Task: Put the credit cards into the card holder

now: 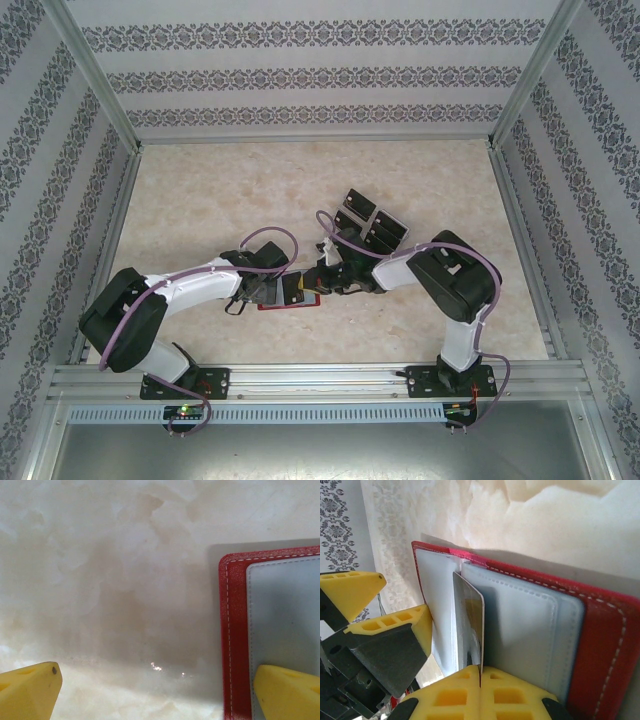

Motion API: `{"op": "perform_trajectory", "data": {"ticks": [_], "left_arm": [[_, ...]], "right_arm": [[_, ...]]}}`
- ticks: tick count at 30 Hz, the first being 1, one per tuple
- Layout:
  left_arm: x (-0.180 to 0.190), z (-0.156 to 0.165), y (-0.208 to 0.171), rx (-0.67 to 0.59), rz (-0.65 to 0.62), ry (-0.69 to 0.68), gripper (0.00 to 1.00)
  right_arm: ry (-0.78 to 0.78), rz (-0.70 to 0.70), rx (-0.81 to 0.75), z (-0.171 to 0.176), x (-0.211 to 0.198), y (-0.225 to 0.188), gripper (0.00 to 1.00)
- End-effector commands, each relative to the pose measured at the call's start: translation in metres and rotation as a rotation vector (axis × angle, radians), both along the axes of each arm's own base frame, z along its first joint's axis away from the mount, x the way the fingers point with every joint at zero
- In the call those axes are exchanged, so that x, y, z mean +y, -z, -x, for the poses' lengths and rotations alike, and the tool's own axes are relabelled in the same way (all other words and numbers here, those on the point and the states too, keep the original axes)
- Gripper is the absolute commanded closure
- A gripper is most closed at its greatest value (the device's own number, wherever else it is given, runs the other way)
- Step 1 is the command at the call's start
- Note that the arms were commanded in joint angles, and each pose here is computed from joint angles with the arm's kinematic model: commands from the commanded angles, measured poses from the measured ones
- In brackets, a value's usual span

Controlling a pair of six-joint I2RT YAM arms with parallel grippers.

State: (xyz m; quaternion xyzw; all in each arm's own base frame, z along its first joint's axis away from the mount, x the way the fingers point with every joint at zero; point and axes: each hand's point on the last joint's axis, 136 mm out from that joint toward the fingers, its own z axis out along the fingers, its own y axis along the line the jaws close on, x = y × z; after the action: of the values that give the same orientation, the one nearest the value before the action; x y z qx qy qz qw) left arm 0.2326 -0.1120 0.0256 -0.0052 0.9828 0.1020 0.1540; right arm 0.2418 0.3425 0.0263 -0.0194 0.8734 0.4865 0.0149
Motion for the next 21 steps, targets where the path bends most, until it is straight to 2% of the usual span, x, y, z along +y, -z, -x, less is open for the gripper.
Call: {"op": "perform_trajectory", "data": {"ticks": [1,21], "left_arm": [[0.014,0.023,0.015,0.083,-0.060,-0.002,0.00],[0.013,0.023,0.016,0.085,-0.056,-0.001,0.00]], "right_arm": [[0.033,0.009,0.034,-0.005,0.001,0.009,1.00],[0.002,0.014,0.049,0.000,0.011,0.012,1.00]]}}
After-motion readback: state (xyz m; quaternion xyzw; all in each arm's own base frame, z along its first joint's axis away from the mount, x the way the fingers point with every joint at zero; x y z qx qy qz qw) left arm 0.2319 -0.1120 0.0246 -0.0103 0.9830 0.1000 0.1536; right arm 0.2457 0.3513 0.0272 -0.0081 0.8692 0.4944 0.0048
